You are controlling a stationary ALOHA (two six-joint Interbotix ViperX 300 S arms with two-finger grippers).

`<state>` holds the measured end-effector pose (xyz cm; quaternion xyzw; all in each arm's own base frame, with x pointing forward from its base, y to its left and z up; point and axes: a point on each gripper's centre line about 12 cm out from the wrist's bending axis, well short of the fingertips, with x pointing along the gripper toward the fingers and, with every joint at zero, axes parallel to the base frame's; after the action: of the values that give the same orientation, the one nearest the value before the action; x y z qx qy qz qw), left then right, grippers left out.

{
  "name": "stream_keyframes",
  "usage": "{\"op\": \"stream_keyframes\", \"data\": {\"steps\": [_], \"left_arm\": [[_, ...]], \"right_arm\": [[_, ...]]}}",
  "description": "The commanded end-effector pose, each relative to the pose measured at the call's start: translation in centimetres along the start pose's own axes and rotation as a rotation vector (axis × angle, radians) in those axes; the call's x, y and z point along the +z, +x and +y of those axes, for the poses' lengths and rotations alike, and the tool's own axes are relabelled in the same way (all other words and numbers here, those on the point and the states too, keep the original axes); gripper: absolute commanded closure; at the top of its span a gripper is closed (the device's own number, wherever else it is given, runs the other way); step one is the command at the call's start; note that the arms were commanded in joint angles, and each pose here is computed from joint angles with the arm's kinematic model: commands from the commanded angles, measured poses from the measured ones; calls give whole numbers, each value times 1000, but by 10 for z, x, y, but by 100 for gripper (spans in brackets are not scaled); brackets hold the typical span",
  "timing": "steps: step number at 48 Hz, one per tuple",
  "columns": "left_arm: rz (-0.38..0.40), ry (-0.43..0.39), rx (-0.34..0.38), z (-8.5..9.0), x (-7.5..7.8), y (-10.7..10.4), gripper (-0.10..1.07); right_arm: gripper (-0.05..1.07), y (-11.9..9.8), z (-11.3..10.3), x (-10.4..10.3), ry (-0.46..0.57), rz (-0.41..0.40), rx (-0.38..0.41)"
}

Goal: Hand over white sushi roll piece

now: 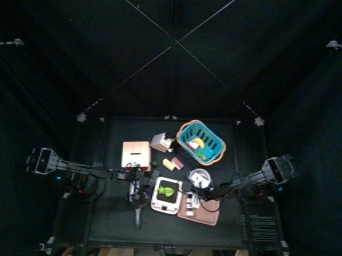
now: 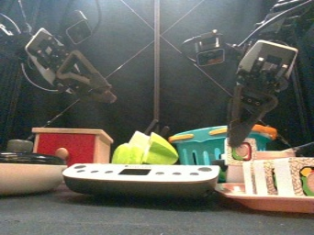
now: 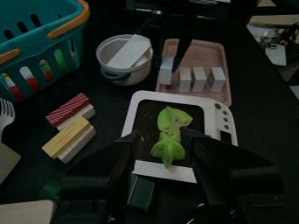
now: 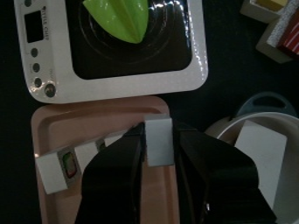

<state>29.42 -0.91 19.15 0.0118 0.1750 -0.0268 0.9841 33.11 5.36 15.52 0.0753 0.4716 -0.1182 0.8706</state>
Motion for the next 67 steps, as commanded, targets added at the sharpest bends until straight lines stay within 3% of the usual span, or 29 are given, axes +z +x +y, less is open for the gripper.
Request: {"op": "stream_keyframes", "data": {"steps": [1, 16, 30, 44, 57, 67], "left_arm": [[-32, -2, 3, 1, 8, 0, 16], [-72, 3, -8, -2, 16, 7, 16], [-83, 9, -19, -5, 41, 29, 16], [-45, -12, -12, -4, 41, 62, 16], [-16, -120, 28, 1, 42, 68, 16], [-4, -131, 32, 2, 42, 78, 16]], "right_arm": [[44, -18, 1, 21, 8, -88, 36], [44, -35, -22, 70, -105, -322, 48], [44, -32, -32, 92, -186, -439, 120], [44, -38, -34, 94, -248, -496, 170], [44, -45, -38, 92, -249, -514, 174], [44, -44, -38, 92, -250, -513, 174]]}}
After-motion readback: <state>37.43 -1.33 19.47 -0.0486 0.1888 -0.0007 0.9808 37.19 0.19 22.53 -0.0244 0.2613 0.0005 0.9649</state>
